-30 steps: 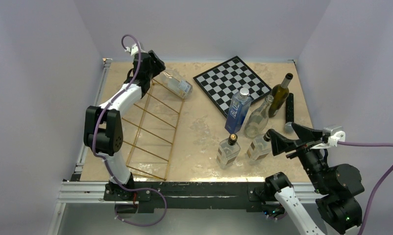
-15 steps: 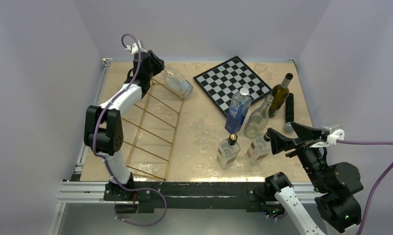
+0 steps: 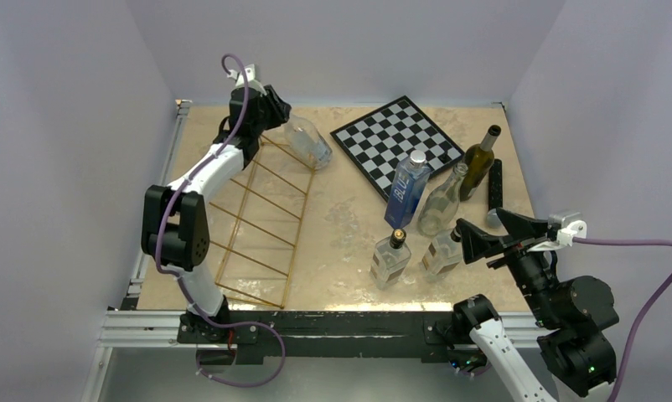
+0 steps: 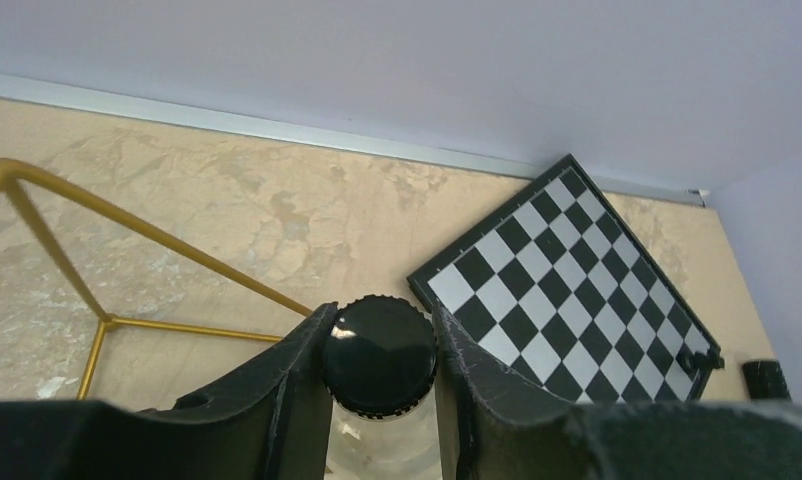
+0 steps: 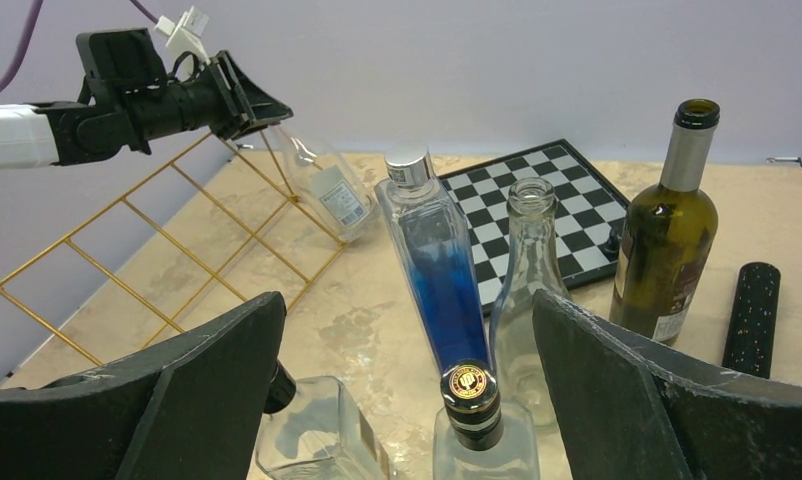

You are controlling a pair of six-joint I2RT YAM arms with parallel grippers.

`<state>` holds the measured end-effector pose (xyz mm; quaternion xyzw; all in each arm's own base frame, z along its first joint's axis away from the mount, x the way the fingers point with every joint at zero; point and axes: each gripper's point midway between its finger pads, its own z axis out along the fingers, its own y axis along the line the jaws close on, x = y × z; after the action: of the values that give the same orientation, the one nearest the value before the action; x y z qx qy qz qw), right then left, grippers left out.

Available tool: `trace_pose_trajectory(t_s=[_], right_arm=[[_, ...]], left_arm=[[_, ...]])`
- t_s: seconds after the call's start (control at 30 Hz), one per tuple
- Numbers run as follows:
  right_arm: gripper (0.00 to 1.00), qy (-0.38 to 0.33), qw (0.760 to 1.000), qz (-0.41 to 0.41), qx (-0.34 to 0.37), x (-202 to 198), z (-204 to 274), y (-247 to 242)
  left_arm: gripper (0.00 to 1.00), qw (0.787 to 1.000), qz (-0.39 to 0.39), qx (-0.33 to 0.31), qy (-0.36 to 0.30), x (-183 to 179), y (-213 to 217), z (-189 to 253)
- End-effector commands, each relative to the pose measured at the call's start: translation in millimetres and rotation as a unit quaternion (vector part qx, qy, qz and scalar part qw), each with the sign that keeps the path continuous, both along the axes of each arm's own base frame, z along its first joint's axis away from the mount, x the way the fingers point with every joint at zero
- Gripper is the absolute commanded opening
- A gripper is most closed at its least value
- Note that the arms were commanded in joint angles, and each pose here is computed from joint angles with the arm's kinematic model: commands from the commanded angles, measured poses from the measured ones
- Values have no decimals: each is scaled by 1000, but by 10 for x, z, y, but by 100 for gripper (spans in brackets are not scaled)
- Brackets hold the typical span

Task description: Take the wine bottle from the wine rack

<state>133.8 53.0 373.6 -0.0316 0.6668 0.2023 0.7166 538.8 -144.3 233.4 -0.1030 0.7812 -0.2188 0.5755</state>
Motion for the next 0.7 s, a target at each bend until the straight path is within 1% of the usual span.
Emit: trace_pose_trajectory(t_s=[0.0,0.23,0.43,0.67], right_arm=[[99,-12,1000,-8,-1,76,76,-4],[99,-9,1000,-14,-7,73,37,-33],[99,-10,1000,-18,-11,61,24,-53],[99,-9,1000,-14,-15,52,9,-44]], left_arm=[[0,988,-53,42,-136,-172,-246,1047],[0,977,-90,87,-171,-470,-521,1259],[0,971,-129,87,-181,-766,-725,1309],[0,961,-179,103,-183,-1133,-972,1360]])
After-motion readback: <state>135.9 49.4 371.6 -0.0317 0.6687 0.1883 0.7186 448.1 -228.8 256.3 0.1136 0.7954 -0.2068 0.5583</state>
